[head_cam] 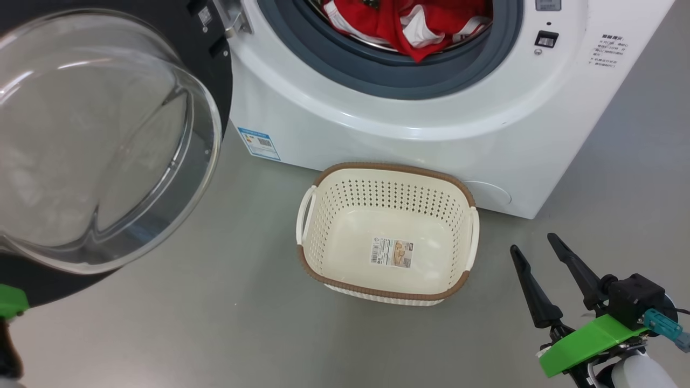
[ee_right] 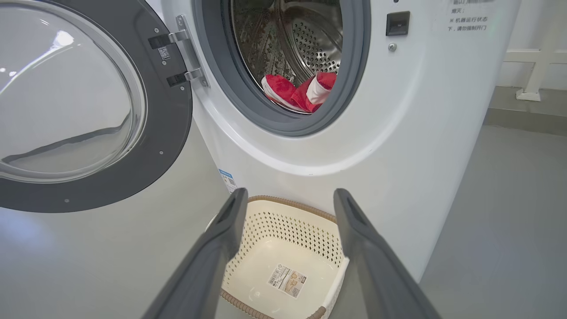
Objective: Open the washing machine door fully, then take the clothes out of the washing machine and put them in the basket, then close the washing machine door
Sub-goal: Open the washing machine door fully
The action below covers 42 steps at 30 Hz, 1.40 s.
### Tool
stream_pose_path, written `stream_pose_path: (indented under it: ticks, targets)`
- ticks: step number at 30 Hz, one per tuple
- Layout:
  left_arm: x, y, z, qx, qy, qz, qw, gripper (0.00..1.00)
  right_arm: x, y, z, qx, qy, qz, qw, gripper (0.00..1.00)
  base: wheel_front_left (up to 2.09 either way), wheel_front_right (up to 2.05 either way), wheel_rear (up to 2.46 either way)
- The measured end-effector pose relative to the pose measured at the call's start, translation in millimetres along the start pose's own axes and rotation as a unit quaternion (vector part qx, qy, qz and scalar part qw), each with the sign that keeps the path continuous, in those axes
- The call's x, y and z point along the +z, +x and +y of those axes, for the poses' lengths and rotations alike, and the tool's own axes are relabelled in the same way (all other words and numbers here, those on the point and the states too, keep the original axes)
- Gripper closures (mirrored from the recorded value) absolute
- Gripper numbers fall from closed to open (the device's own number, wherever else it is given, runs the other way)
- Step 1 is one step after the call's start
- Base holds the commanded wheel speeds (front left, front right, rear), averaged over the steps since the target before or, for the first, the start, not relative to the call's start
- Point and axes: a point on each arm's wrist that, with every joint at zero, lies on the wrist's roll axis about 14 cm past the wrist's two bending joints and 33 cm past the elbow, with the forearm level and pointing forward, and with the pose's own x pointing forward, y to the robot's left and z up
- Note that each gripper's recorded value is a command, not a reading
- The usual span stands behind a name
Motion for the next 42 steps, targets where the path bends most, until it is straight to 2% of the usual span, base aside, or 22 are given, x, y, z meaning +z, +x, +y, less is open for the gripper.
stream_pose_path:
  ticks: [1,3,4,5,6,7,15,23,36,42]
  targets:
    - [0.8,-2.0,-1.1,-0.002,-0.006,-0.003,1.0,1.0,1.3,0.0,0.8,0.0,0.0,-0.002,1.0,0.0,0.0,0.0,0.0]
    - [-0.6,-8.7,0.0,-0.003,-0.013,-0.004,1.0,0.67,4.4,-0.4,2.5,0.001,-0.001,-0.005,1.0,0.0,0.0,0.0,0.0]
    - [-2.1,-12.8,0.6,-0.002,-0.016,-0.004,1.0,0.56,6.0,-0.7,3.0,0.001,-0.002,-0.007,1.0,0.0,0.0,0.0,0.0]
    - [-4.3,-17.5,1.2,-0.003,-0.02,-0.003,1.0,0.4,7.5,-1.2,3.7,0.001,-0.002,-0.008,1.0,0.0,0.0,0.0,0.0]
    - [-6.4,-21.9,1.8,-0.005,-0.023,-0.002,1.0,0.07,8.8,-1.8,4.4,0.001,-0.002,-0.01,1.0,0.0,0.0,0.0,0.0]
    - [-7.8,-26.0,2.2,-0.005,-0.023,-0.001,1.0,0.0,10.0,-2.4,4.9,0.0,-0.002,-0.011,1.0,0.0,0.0,0.0,0.0]
    - [-11.7,-48.7,-29.5,-0.056,-0.036,-0.006,0.998,0.0,17.1,-8.4,1.4,-0.01,-0.005,-0.019,1.0,0.0,0.0,0.0,0.0]
    - [-27.3,-72.9,-87.2,-0.145,-0.045,0.014,0.988,0.0,28.2,-23.1,-17.6,-0.046,-0.009,-0.033,0.998,0.0,0.0,0.0,0.0]
    - [-36.6,-94.4,-161.7,-0.254,-0.073,0.033,0.964,0.0,44.2,-60.4,-52.2,-0.12,-0.01,-0.055,0.991,0.0,0.0,0.0,0.0]
    - [-44.9,-110.5,-195.0,-0.309,-0.073,0.048,0.947,0.0,42.5,-88.1,-66.6,-0.157,-0.01,-0.051,0.986,0.0,0.0,0.0,0.0]
